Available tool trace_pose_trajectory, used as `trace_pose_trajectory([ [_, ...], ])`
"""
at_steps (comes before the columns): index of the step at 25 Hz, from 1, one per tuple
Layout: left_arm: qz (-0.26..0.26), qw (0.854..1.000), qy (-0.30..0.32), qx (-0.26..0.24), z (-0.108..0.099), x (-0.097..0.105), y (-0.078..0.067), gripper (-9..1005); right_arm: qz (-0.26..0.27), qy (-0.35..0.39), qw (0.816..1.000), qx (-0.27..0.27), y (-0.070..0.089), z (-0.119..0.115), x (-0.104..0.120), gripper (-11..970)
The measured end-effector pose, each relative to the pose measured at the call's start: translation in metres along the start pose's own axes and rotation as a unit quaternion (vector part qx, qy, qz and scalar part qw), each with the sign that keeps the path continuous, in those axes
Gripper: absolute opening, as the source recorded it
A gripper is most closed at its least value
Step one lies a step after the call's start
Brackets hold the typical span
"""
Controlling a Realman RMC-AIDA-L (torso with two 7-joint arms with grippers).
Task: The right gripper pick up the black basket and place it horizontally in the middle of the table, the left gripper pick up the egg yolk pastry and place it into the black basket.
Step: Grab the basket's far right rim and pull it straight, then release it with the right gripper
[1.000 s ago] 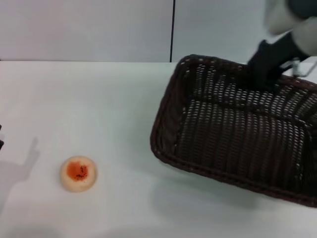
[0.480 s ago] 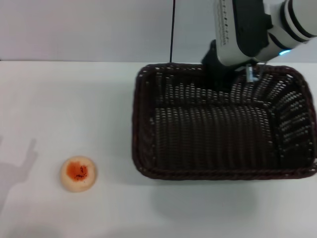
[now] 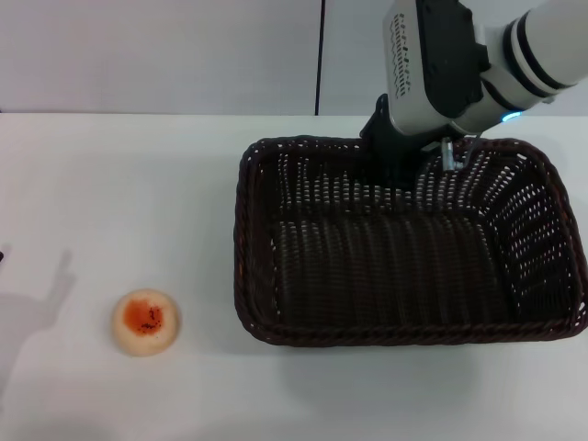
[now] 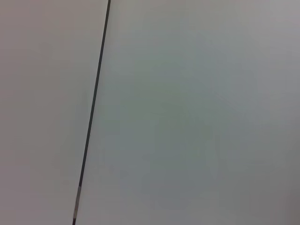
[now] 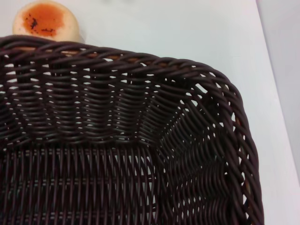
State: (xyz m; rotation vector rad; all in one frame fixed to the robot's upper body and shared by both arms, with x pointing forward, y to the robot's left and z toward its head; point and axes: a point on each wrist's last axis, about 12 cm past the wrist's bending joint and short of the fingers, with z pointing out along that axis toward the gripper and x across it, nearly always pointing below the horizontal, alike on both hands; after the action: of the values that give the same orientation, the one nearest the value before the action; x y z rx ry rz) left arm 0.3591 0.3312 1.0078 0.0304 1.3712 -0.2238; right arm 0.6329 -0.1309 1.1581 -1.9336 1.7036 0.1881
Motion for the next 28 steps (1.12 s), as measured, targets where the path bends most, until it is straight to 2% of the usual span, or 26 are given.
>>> trace_pose_trajectory([
  [11, -0.002, 1.000, -0.001, 0.003, 0.000, 0.000, -0.001, 812, 0.013, -0.009, 1.000, 0.016, 0.005, 0.003, 0.001, 152],
  [17, -0.003, 1.000, -0.002, 0.004, 0.000, 0.000, -0.002, 812, 0.021, -0.017, 0.999, 0.031, 0.007, -0.006, 0.002, 345],
  [22, -0.003, 1.000, -0.002, 0.009, 0.003, 0.000, -0.003, 812, 0.023, -0.040, 0.998, 0.038, 0.010, -0.015, -0.001, 562],
  [27, -0.003, 1.000, -0.002, 0.011, 0.004, 0.001, -0.003, 812, 0.027, -0.045, 0.998, 0.039, 0.011, -0.024, -0.004, 702],
  [28, -0.003, 1.000, -0.002, 0.011, 0.004, 0.001, -0.003, 812, 0.029, -0.045, 0.998, 0.039, 0.011, -0.025, -0.004, 702],
])
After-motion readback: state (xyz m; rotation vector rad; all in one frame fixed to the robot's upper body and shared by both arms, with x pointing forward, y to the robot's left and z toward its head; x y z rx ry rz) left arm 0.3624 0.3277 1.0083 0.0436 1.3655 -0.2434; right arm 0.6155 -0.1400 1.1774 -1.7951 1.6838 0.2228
